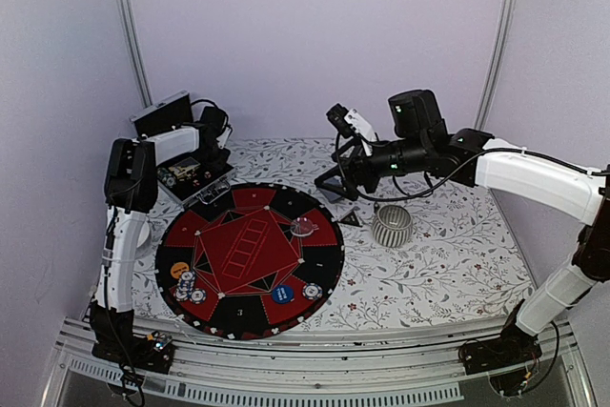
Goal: Distribute texas hold em gaming equipment
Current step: Pick up the pile of poker chips from the chip case.
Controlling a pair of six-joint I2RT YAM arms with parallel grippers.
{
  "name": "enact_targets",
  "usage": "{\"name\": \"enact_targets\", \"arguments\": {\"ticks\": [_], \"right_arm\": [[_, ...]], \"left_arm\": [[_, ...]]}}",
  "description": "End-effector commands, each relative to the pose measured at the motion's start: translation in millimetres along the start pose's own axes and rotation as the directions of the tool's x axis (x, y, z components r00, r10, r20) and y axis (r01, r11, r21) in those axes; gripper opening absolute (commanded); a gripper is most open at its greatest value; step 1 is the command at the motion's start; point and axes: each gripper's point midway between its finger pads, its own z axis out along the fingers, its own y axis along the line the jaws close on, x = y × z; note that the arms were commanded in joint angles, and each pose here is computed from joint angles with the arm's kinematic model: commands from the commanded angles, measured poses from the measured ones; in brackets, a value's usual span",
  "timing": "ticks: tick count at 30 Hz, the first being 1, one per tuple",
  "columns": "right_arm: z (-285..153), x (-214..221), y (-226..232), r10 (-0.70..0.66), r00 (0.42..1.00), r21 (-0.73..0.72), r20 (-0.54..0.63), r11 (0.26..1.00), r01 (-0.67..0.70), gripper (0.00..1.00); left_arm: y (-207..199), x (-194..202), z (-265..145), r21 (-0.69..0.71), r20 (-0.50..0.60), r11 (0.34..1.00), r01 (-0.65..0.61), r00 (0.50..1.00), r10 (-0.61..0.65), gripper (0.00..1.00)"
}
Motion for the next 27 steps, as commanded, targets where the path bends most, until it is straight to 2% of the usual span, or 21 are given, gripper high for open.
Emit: {"name": "enact_targets", "arguments": {"ticks": [1,8,19,27], "right_arm": [[-2,-8,1,-0.007,1.0,-0.015,0.014,1.0,0.007,0.88],[-3,-10,2,-0.008,1.0,-0.02,0.018,1.0,0.008,0.88],[-4,-10,1,-0.011,1.0,-0.014,0.012,1.0,0.011,0.88],[-3,-11,2,-0.016,1.0,-0.019,0.012,1.0,0.016,0.89]], "left_arm": [[17,3,0,-0.049,-0.011,0.999,0.022,1.0,-0.023,0.52],[9,15,13,-0.015,-0.045,0.999,0.033,0.998,-0.034,0.54],[-29,13,17,0.189,-0.02,0.981,0.035,0.999,-0.032,0.42],[-41,9,-2,0.198,0.012,0.98,-0.034,0.999,0.032,0.41]]}}
